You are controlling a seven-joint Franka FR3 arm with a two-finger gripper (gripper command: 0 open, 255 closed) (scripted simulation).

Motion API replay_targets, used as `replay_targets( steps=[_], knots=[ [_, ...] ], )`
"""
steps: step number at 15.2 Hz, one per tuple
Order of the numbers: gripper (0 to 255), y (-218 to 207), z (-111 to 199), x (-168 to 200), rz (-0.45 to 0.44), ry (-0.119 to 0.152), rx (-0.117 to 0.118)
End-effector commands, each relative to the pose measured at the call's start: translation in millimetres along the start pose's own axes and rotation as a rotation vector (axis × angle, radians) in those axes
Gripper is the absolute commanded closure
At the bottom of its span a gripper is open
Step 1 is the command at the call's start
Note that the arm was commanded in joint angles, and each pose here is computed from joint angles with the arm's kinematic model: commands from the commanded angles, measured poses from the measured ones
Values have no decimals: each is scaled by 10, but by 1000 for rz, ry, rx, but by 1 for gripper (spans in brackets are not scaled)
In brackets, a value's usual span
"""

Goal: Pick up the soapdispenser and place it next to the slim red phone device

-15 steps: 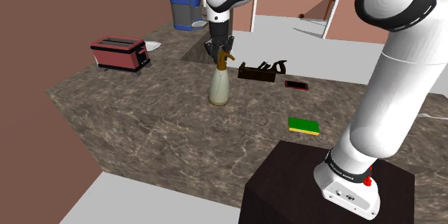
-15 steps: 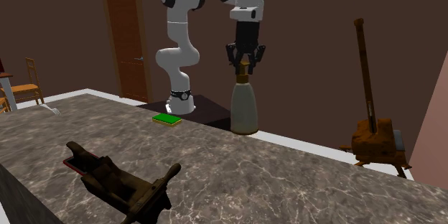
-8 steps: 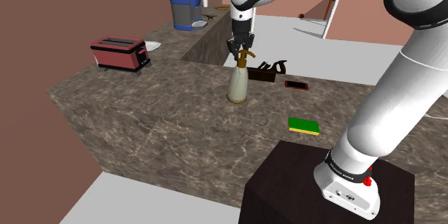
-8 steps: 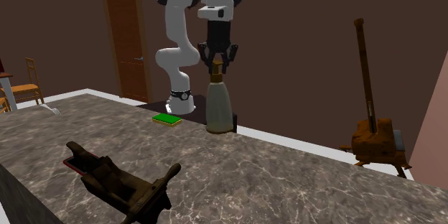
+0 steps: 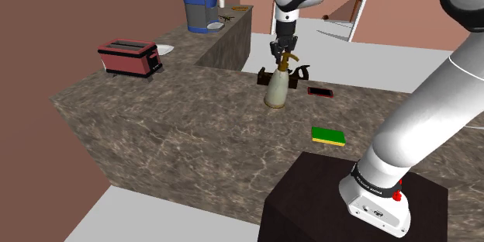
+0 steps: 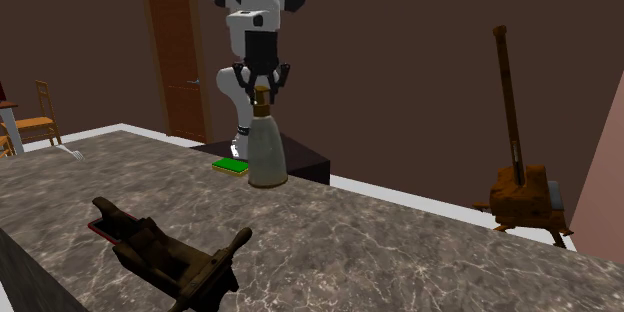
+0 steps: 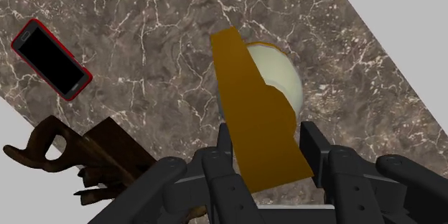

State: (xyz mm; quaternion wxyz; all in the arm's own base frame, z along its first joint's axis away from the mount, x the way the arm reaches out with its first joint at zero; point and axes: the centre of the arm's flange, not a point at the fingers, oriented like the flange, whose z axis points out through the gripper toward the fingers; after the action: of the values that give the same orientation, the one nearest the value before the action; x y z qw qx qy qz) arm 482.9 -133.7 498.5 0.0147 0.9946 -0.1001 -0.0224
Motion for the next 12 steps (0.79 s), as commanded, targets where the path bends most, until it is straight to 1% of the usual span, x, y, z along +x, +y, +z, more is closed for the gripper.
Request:
replay_targets(
  steps=[1, 12],
  knots=[
    [255, 249, -12, -113, -1, 0, 0],
    [255, 1593, 54, -659, -1, 0, 0]
  ],
)
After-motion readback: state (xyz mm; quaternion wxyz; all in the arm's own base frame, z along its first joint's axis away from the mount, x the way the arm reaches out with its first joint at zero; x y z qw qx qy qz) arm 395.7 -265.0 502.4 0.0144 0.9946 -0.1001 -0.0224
